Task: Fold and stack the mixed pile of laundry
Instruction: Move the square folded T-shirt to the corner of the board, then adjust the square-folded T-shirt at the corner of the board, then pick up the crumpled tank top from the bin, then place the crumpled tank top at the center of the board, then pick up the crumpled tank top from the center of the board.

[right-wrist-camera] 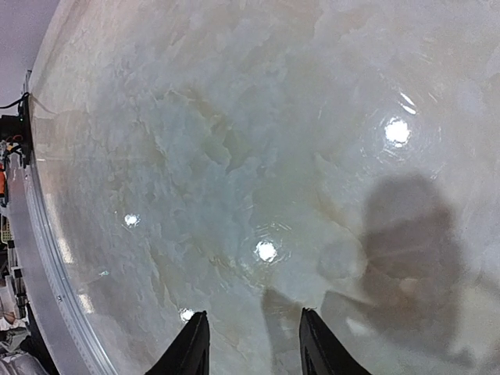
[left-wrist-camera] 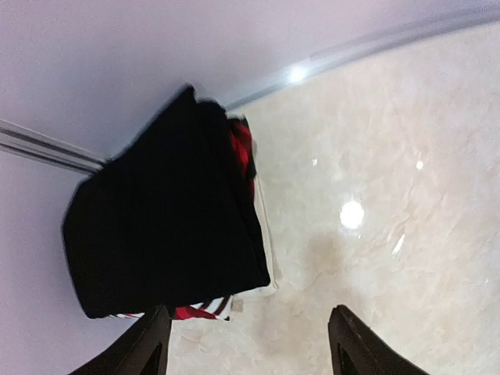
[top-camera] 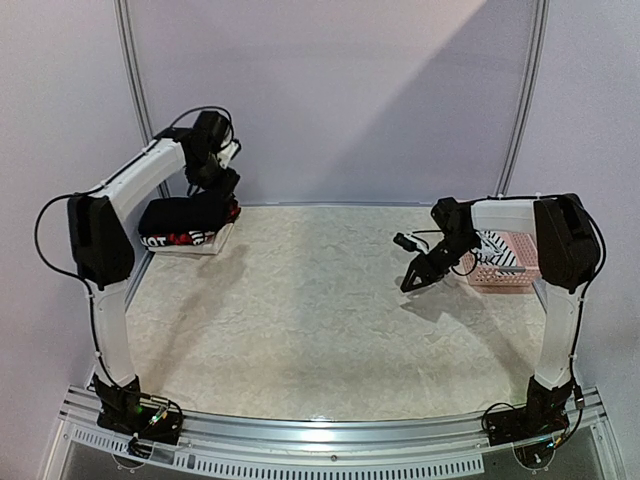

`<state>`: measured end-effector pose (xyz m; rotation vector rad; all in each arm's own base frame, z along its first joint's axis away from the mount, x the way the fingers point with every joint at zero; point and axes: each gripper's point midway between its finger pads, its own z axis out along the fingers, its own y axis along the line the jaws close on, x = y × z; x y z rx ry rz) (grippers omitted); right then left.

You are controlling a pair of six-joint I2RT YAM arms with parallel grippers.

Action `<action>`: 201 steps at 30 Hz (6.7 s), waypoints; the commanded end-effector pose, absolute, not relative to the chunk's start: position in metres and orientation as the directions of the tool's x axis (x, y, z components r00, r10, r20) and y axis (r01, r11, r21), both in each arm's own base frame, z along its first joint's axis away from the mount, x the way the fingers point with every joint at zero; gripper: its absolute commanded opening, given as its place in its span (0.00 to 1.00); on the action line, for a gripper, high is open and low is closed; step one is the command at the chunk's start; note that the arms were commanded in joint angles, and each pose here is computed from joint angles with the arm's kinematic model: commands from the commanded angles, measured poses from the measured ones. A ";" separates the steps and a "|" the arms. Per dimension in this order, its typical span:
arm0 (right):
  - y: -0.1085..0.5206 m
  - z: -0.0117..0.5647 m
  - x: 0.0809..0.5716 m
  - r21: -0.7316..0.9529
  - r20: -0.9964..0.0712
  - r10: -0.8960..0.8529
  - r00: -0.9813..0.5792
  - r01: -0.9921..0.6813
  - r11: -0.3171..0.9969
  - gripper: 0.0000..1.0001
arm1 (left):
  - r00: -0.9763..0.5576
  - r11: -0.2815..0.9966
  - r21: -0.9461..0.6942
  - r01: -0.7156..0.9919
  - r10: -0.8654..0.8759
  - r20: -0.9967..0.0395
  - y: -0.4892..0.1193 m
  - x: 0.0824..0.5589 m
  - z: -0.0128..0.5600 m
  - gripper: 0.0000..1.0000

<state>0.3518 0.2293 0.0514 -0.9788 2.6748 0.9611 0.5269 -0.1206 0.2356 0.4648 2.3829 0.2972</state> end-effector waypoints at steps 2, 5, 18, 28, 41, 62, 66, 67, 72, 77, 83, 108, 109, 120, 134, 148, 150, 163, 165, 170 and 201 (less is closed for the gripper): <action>0.234 0.061 0.346 0.540 -0.343 -0.546 -0.765 -0.636 0.551 0.39 | -0.793 0.868 0.403 0.291 0.454 -0.406 -0.120 0.522 0.168 0.72; 0.234 0.060 0.346 0.540 -0.343 -0.547 -0.763 -0.637 0.550 0.39 | -0.817 0.856 0.438 0.276 0.449 -0.362 -0.117 0.528 0.150 0.71; 0.235 0.052 0.343 0.560 -0.319 -0.552 -0.770 -0.623 0.546 0.38 | -0.833 0.781 0.573 0.249 0.474 -0.284 -0.099 0.541 0.117 0.58; 0.235 0.054 0.343 0.558 -0.322 -0.552 -0.770 -0.625 0.546 0.38 | -0.851 0.769 0.588 0.252 0.465 -0.244 -0.095 0.547 0.091 0.43; 0.234 0.055 0.342 0.560 -0.322 -0.551 -0.770 -0.624 0.545 0.37 | -0.831 0.750 0.634 0.189 0.466 -0.304 -0.080 0.521 0.161 0.00; 0.228 0.079 0.350 0.562 -0.359 -0.523 -0.773 -0.627 0.540 0.37 | -0.787 0.853 0.465 0.237 0.449 -0.423 -0.131 0.485 0.212 0.48; 0.208 0.109 0.363 0.536 -0.416 -0.474 -0.776 -0.630 0.562 0.38 | -0.731 0.889 0.360 0.282 0.442 -0.520 -0.162 0.457 0.249 0.51; 0.201 0.118 0.368 0.533 -0.431 -0.453 -0.780 -0.625 0.570 0.38 | -0.722 0.893 0.339 0.296 0.441 -0.533 -0.170 0.450 0.252 0.52; 0.146 0.163 0.401 0.421 -0.514 -0.369 -0.775 -0.602 0.679 0.42 | -0.654 0.883 0.248 0.400 0.464 -0.598 -0.233 0.406 0.234 0.54; 0.093 0.180 0.425 0.198 -0.545 -0.366 -0.754 -0.540 0.818 0.45 | -0.599 0.877 0.193 0.440 0.447 -0.665 -0.286 0.372 0.198 0.55; 0.033 0.181 0.458 0.080 -0.562 -0.240 -0.792 -0.341 0.937 0.44 | -0.592 0.884 0.080 0.461 0.373 -0.714 -0.333 0.342 0.155 0.56; -0.019 0.068 0.518 0.009 -0.355 -0.220 -0.909 -0.238 0.971 0.01 | -0.522 0.760 0.103 0.641 0.530 -0.668 -0.406 0.263 0.149 0.55; -0.020 0.077 0.518 0.000 -0.367 -0.225 -0.903 -0.242 0.970 0.00 | -0.516 0.760 0.111 0.641 0.533 -0.670 -0.404 0.264 0.152 0.55; 0.051 0.309 0.464 -0.026 -0.734 -0.331 -0.593 -0.463 0.886 0.00 | -0.459 0.771 0.201 0.604 0.543 -0.703 -0.375 0.267 0.187 0.56; 0.226 0.453 0.290 -0.038 -0.948 -0.316 -0.037 -0.973 0.230 0.00 | -0.459 0.832 0.317 0.456 0.525 -0.717 -0.311 0.283 0.214 0.57; 0.234 0.531 0.311 -0.004 -0.996 -0.088 -0.016 -0.975 0.224 0.00 | -0.450 0.866 0.308 0.393 0.473 -0.757 -0.286 0.288 0.237 0.58; 0.227 0.492 0.347 0.030 -0.983 -0.161 -0.088 -0.943 0.332 0.00 | -0.455 0.867 0.313 0.388 0.475 -0.753 -0.282 0.287 0.235 0.58; 0.142 0.172 0.316 0.100 -0.524 -0.686 -0.504 -0.837 0.539 0.36 | -0.473 0.755 0.245 0.609 0.593 -0.652 -0.296 0.253 0.195 0.57; 0.138 0.172 0.306 0.076 -0.525 -0.697 -0.488 -0.842 0.533 0.38 | -0.473 0.678 0.117 0.725 0.615 -0.631 -0.327 0.228 0.174 0.55; 0.114 0.147 0.308 -0.071 -0.460 -0.765 -0.450 -0.841 0.537 0.38 | -0.519 0.525 -0.160 0.836 0.663 -0.539 -0.395 0.164 0.124 0.48; 0.181 0.053 0.415 0.203 -0.399 -0.674 -0.622 -0.777 0.596 0.02 | -0.759 0.714 -0.286 0.639 0.528 -0.381 -0.447 0.151 0.044 0.08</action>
